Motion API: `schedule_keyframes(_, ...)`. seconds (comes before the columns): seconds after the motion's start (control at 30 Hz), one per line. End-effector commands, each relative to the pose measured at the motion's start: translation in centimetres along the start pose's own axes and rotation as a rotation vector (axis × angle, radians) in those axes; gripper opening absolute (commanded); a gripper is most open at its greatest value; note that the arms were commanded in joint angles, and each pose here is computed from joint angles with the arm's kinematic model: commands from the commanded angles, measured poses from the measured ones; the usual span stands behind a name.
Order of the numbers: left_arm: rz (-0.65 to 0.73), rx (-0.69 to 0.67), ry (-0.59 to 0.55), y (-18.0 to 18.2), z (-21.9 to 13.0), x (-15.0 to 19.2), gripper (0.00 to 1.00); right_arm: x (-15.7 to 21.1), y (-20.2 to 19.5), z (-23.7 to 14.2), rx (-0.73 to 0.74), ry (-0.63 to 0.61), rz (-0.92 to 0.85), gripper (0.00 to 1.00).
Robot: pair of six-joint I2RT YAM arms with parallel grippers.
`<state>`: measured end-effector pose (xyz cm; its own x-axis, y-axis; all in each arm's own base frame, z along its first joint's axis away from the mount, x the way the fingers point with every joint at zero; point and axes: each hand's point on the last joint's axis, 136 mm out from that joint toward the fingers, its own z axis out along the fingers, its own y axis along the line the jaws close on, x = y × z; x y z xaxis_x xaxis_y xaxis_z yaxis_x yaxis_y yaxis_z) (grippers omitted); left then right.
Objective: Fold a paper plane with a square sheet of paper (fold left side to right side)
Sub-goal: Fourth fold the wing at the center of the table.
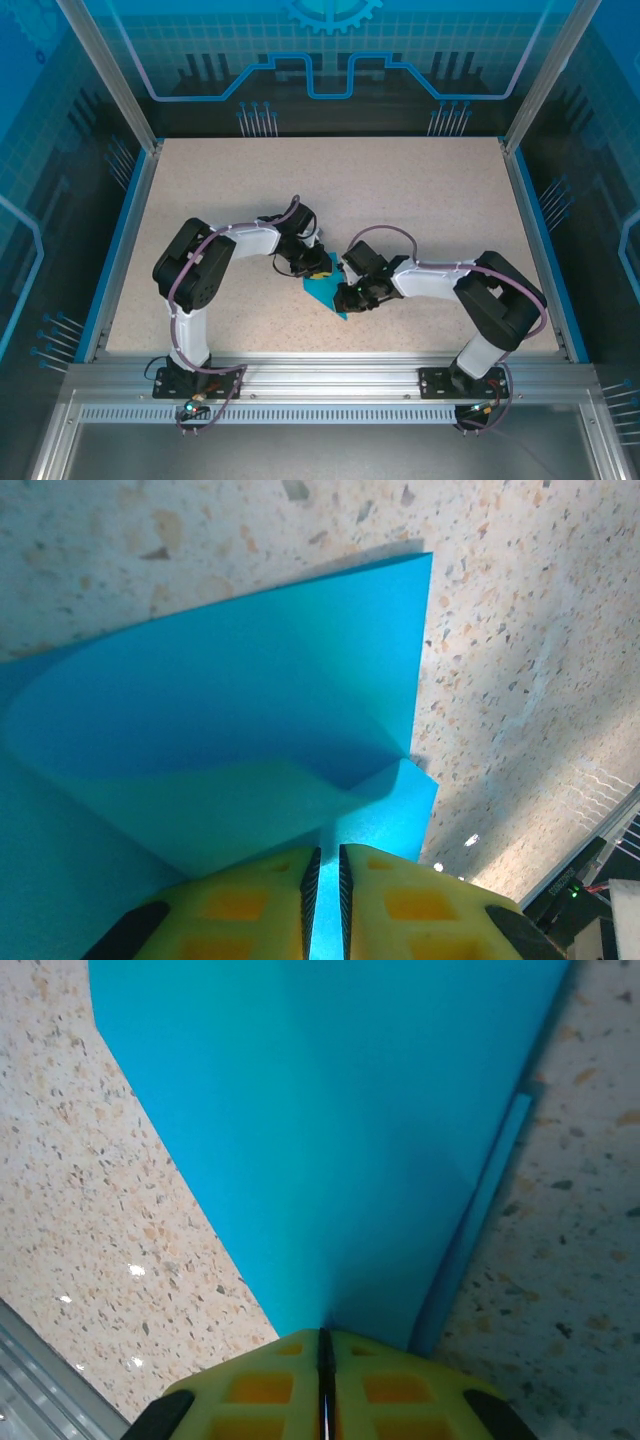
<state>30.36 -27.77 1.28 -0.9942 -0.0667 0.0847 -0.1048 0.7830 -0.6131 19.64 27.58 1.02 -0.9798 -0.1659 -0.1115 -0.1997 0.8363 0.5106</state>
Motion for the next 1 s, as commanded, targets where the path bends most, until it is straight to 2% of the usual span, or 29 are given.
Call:
schedule_keyframes(0.0, -0.047, -0.153, 0.045, 4.3, 1.2, 1.8, 0.19, 1.6, -2.0, 0.5, -0.001, 0.037, 0.084, 0.10)
schedule_keyframes(0.23, -0.025, -0.131, 0.026, 3.4, 0.7, 1.4, 0.20, 3.9, -4.0, 1.2, -0.032, 0.081, 0.159, 0.09)
schedule_keyframes(0.43, 0.100, 0.005, -0.060, -1.3, -2.1, 0.1, 0.27, 5.3, -5.7, 2.1, -0.007, 0.126, 0.197, 0.02)
schedule_keyframes(0.63, 0.204, 0.127, -0.113, -4.8, -4.8, 0.4, 0.27, 5.7, -6.5, 2.8, 0.027, 0.157, 0.193, 0.00)
schedule_keyframes(0.77, 0.229, 0.168, -0.084, -5.0, -4.7, 2.2, 0.23, 5.6, -6.7, 2.8, 0.035, 0.160, 0.189, 0.00)
schedule_keyframes(0.97, 0.226, 0.182, -0.002, -4.0, -2.7, 4.7, 0.16, 5.6, -6.9, 2.7, 0.046, 0.165, 0.184, 0.00)
